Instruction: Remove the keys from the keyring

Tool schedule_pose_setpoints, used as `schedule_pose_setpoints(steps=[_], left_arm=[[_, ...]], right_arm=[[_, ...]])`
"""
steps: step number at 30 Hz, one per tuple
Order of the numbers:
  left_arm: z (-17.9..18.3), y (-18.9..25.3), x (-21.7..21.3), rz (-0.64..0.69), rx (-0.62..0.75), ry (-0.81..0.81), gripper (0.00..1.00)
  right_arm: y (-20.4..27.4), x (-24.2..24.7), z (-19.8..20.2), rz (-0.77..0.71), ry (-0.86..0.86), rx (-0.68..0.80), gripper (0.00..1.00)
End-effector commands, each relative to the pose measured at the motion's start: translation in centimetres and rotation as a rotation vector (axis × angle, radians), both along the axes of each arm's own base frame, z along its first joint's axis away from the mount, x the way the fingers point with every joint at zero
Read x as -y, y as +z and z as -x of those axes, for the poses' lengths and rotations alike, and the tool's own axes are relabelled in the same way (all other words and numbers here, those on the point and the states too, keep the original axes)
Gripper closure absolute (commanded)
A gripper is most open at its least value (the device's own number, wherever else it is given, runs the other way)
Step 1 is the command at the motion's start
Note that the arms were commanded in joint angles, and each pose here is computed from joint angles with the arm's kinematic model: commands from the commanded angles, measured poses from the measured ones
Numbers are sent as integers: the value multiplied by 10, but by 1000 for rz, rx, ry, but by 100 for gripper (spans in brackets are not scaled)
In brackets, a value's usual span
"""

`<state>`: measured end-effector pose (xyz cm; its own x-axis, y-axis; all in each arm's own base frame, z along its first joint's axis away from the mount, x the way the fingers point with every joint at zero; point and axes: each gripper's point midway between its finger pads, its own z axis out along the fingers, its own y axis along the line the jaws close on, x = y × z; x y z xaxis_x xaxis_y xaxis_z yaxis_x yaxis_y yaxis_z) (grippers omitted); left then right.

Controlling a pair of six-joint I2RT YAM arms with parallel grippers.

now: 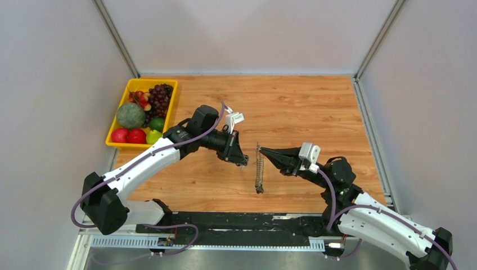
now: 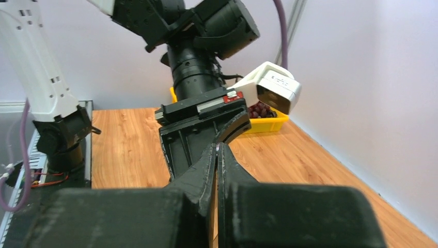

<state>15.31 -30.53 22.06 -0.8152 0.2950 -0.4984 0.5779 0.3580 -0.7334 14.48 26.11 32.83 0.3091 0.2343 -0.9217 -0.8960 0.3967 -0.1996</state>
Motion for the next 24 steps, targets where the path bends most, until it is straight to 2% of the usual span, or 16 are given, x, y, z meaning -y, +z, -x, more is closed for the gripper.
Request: schedule_pose_setpoints(steps=[1,7,13,15,16,17,18,20,24], left_arm=[[-27,-20,-14,-82,77,92,100],[-99,-79,-59,-336,142,338,100],[-172,-111,-80,-462,202,485,99],[-192,-121,-88,-491,204,523,86],[-199,-120,-87,-486,211,530,65],[-201,-127,-89,-496,202,528,51],[-204,-126,-87,-488,210,530,16],[-203,-124,-88,-471,226,538,2],[-198,-90,-99,-431,317,608,0]], right_arm=[[11,13,-21,-48,-133,-46,100],[-12,41,-48,-23,-344,-149,100],[-15,58,-57,-10,-444,-158,100],[-18,61,-62,14,-480,-170,100],[-21,63,-67,23,-508,-184,100],[-24,65,-72,36,-538,-200,100],[-29,67,-79,55,-572,-221,100],[-41,70,-96,108,-641,-283,100],[-61,64,-127,216,-635,-396,100]])
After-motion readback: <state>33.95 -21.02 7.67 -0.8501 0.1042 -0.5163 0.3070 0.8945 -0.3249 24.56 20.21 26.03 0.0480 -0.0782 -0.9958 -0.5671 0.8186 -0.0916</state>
